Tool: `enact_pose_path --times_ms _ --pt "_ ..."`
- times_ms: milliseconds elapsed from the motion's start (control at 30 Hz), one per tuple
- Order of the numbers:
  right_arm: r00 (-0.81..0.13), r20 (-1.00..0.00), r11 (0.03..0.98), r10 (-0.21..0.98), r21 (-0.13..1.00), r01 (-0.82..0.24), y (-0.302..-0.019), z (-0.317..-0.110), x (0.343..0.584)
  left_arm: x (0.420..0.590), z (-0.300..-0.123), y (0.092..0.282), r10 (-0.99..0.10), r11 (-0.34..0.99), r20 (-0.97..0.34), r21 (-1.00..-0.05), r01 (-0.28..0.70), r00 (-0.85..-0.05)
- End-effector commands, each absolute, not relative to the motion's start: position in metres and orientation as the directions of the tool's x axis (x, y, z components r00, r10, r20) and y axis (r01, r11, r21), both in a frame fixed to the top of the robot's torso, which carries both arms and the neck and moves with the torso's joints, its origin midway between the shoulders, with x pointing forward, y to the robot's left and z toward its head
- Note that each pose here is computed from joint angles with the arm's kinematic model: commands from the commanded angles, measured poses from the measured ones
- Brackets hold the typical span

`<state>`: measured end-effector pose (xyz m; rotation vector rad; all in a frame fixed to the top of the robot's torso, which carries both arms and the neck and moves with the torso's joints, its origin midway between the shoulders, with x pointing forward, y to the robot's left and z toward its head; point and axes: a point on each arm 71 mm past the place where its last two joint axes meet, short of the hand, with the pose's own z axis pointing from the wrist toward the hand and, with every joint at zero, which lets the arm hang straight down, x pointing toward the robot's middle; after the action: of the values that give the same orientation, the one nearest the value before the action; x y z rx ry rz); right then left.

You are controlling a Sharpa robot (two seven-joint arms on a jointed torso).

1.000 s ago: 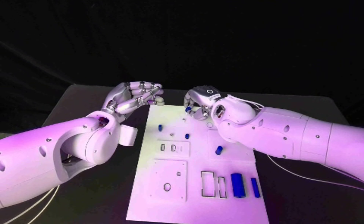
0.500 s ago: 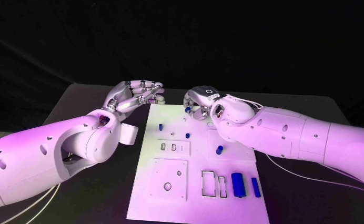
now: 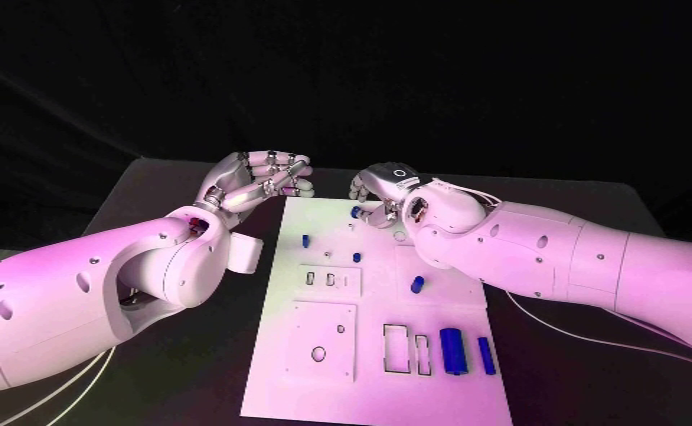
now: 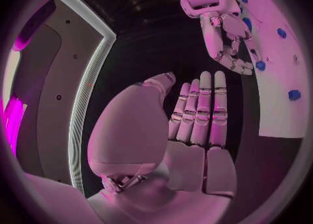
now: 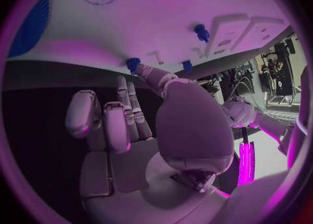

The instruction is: Assemble the parts on the task board

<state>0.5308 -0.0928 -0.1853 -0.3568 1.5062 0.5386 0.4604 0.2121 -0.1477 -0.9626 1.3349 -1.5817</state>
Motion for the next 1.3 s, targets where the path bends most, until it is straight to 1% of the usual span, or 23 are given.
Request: enact_pose_path --times_ms 33,200,300,567,767,967,1300 --pt "-0.003 -0.991 0.825 0.136 0.115 -0.553 -0.097 -0.183 0.528 0.460 -0.146 0.211 -0.926 -0.099 0.048 -0.988 0.120 -0.374" --pt "-0.005 -0.987 0.829 0.159 0.136 -0.543 -0.115 -0.180 0.520 0.461 -0.147 0.213 -0.928 -0.096 0.046 -0.988 0.120 -0.369" --pt "-0.023 -0.981 0.839 0.192 0.176 -0.514 -0.136 -0.176 0.512 0.462 -0.147 0.215 -0.930 -0.095 0.045 -0.988 0.119 -0.364" --pt "-0.140 -0.949 0.872 0.284 0.316 -0.374 -0.193 -0.169 0.498 0.465 -0.148 0.219 -0.935 -0.090 0.043 -0.989 0.120 -0.352" --pt "-0.216 -0.926 0.890 0.310 0.362 -0.277 -0.219 -0.172 0.499 0.466 -0.149 0.220 -0.935 -0.090 0.043 -0.989 0.119 -0.351" --pt "-0.263 -0.910 0.899 0.319 0.379 -0.220 -0.229 -0.178 0.506 0.467 -0.149 0.220 -0.935 -0.091 0.044 -0.989 0.118 -0.353" --pt "-0.292 -0.899 0.900 0.325 0.389 -0.195 -0.224 -0.185 0.516 0.467 -0.149 0.219 -0.933 -0.092 0.045 -0.989 0.116 -0.357"
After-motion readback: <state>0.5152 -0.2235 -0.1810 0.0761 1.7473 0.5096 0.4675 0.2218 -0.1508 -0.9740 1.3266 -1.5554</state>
